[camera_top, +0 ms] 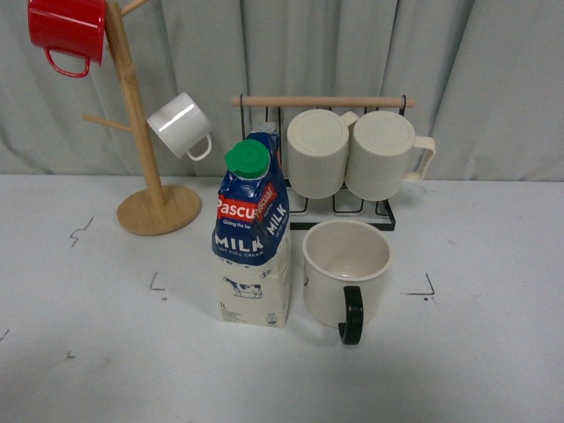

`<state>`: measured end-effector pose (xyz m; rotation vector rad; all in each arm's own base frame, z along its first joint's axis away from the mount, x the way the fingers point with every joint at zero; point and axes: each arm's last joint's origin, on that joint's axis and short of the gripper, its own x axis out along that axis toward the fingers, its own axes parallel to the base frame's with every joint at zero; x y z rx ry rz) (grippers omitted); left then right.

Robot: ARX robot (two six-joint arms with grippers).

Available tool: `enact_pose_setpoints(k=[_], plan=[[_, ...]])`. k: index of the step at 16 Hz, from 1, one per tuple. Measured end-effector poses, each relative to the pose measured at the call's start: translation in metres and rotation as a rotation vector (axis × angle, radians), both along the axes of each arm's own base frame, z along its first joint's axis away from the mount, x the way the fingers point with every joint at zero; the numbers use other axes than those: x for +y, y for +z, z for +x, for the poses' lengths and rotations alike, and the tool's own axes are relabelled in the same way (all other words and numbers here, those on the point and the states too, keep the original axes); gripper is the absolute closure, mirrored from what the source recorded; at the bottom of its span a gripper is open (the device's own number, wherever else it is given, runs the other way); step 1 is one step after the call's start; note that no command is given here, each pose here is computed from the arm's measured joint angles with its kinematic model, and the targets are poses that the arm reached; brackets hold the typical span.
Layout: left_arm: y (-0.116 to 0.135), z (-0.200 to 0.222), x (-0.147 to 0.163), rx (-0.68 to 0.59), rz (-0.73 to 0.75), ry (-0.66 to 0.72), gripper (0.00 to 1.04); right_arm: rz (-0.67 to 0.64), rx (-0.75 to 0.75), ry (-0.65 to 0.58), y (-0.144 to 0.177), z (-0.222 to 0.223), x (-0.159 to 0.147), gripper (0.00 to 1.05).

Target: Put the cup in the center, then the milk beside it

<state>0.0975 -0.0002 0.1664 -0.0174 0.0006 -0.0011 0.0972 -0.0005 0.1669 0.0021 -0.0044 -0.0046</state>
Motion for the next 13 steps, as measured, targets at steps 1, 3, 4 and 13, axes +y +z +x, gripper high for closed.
enact_pose_setpoints(k=[1,3,4,13], plan=[[0.0000,0.0000,0.0000,0.000,0.001,0.000,0.05,0.000,0.000,0.000,0.0000,0.0000,0.0000,0.06],[0.0000,0.0000,0.0000,0.000,0.001,0.000,0.07,0.000,0.000,0.000,0.0000,0.0000,0.0000,0.06],[0.0000,0.0000,0.0000,0.000,0.001,0.000,0.07,0.000,0.000,0.000,0.0000,0.0000,0.0000,0.06],[0.0000,0.0000,0.0000,0.000,0.001,0.000,0.07,0.000,0.000,0.000,0.0000,0.0000,0.0000,0.06]])
